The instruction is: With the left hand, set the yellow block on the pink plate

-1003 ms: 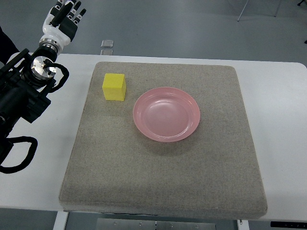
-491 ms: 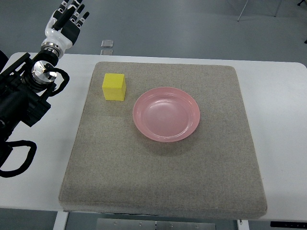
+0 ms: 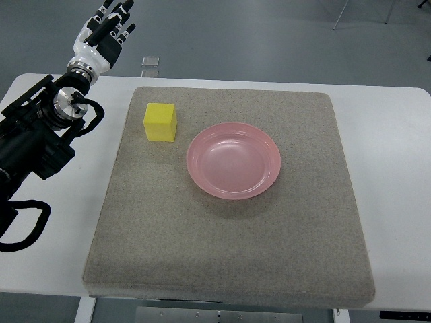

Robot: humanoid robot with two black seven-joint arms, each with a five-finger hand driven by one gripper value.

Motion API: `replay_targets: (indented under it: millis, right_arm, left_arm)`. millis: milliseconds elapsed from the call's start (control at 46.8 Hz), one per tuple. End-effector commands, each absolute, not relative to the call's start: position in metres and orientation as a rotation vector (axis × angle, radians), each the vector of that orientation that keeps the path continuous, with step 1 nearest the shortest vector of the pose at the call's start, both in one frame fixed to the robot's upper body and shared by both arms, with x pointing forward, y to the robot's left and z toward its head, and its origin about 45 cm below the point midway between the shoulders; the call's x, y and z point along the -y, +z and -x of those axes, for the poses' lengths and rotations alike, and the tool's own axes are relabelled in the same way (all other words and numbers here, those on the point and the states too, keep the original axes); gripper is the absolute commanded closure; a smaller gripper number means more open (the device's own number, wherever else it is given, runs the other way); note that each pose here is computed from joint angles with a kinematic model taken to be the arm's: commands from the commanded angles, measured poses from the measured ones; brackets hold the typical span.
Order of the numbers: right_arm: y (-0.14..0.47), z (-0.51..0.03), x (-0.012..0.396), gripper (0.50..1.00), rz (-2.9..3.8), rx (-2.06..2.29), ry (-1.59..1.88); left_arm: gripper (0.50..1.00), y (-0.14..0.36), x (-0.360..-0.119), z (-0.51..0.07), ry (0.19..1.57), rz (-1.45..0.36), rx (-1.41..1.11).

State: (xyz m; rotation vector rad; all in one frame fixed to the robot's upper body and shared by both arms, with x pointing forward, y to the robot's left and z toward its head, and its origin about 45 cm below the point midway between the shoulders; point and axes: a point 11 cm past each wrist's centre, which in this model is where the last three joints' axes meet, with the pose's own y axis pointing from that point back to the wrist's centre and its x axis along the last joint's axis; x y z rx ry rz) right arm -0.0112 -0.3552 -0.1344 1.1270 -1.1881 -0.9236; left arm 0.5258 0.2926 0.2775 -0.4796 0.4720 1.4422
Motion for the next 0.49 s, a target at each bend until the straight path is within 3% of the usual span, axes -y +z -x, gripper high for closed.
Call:
replay_targets:
  millis: [0, 213, 470]
  right_arm:
    - [-0.134, 0.011, 0.355, 0.576, -1.126, 1.189, -0.923]
    - [-0.134, 0.011, 0.355, 0.576, -1.127, 1.188, -0.924]
    - [-0.134, 0.011, 0.355, 0.576, -1.126, 1.189, -0.923]
  left_arm:
    - [0.508, 0.281, -0.282, -0.525, 1.408, 0.475, -0.466]
    - [0.51, 0.286, -0.266, -0.519, 1.326, 0.293, -0.347]
    - [0.51, 0.318, -0.262, -0.52, 1.231, 0.059, -0.135]
